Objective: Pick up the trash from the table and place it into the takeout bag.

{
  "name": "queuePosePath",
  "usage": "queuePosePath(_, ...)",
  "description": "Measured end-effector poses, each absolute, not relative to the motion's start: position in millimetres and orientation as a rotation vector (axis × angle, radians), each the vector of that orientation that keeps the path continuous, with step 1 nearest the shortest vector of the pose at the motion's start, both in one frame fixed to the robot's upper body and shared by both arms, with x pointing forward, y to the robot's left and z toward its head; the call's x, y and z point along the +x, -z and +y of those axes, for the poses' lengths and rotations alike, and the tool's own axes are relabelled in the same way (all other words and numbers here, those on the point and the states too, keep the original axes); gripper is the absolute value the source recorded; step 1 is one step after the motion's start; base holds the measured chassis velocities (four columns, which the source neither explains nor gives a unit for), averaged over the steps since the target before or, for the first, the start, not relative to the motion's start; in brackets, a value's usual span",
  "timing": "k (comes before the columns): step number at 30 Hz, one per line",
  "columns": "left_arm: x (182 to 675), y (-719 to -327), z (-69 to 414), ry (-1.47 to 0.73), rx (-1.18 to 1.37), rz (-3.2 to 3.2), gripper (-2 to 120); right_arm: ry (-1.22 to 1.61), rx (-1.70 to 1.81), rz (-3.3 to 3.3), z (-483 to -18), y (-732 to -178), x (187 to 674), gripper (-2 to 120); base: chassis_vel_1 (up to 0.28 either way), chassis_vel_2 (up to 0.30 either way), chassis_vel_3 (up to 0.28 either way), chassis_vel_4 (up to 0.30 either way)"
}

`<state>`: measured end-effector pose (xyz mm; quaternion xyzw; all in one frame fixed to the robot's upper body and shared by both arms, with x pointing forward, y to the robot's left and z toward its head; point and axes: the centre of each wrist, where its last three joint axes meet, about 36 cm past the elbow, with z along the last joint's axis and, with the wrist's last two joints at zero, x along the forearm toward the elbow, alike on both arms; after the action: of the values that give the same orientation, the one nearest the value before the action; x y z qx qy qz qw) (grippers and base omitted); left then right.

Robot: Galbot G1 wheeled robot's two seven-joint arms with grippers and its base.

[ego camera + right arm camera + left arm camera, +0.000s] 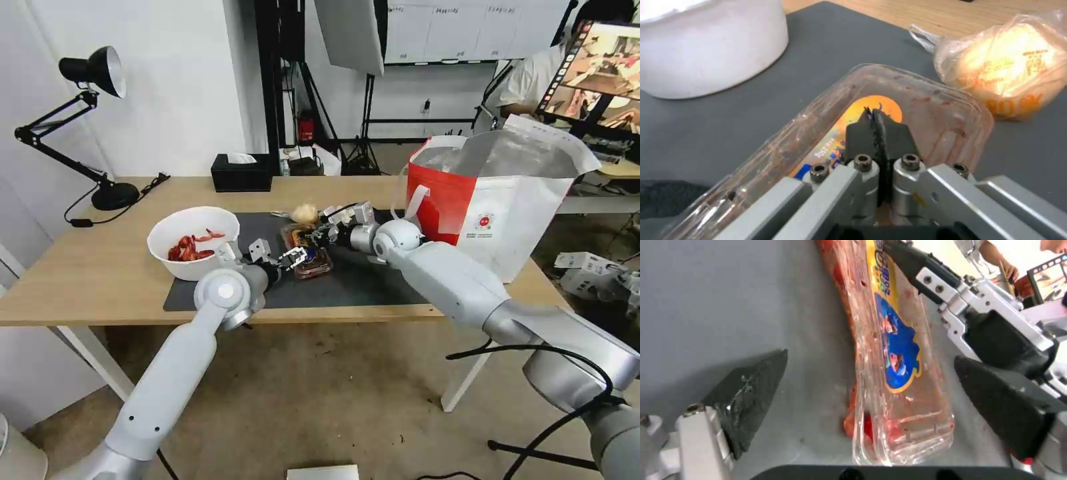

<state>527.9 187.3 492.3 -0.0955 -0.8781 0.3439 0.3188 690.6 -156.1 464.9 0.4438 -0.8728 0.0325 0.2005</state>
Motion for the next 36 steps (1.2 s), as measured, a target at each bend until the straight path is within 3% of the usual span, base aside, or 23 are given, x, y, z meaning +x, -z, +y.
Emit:
queuePosePath(6, 528.1, -492.1, 184.2, -0.918, -0.241, -2.294, 79, -0.085, 1.241, -2.436, -154.2, -462.0, 687.9, 0, 0.0, 0.0, 0.0, 0.0)
queuePosePath(8, 528.0, -491.9, 184.0, -0.919, -0.241, -2.293, 77, -0.084, 1.24, -2.436, -154.2, -461.7, 687.8, 0, 0.0, 0.0, 0.0, 0.0)
queuePosePath(10, 527.1, -490.2, 182.8, -0.926, -0.233, -2.292, 64, -0.081, 1.238, -2.436, -154.2, -460.3, 686.6, 0, 0.0, 0.0, 0.0, 0.0)
queuePosePath(17, 526.5, -488.9, 183.2, -0.93, -0.222, -2.291, 43, -0.075, 1.237, -2.434, -155.0, -458.9, 684.6, 0, 0.0, 0.0, 0.0, 0.0)
queuePosePath(28, 525.8, -486.1, 184.4, -0.933, -0.211, -2.293, 0, -0.038, 1.238, -2.444, -154.7, -461.4, 681.1, 0, 0.0, 0.0, 0.0, 0.0)
queuePosePath(36, 519.7, -487.0, 184.9, -0.952, -0.202, -2.306, 0, 0.165, 1.182, -2.607, -160.6, -477.4, 659.3, 0, 0.0, 0.0, 0.0, 0.0)
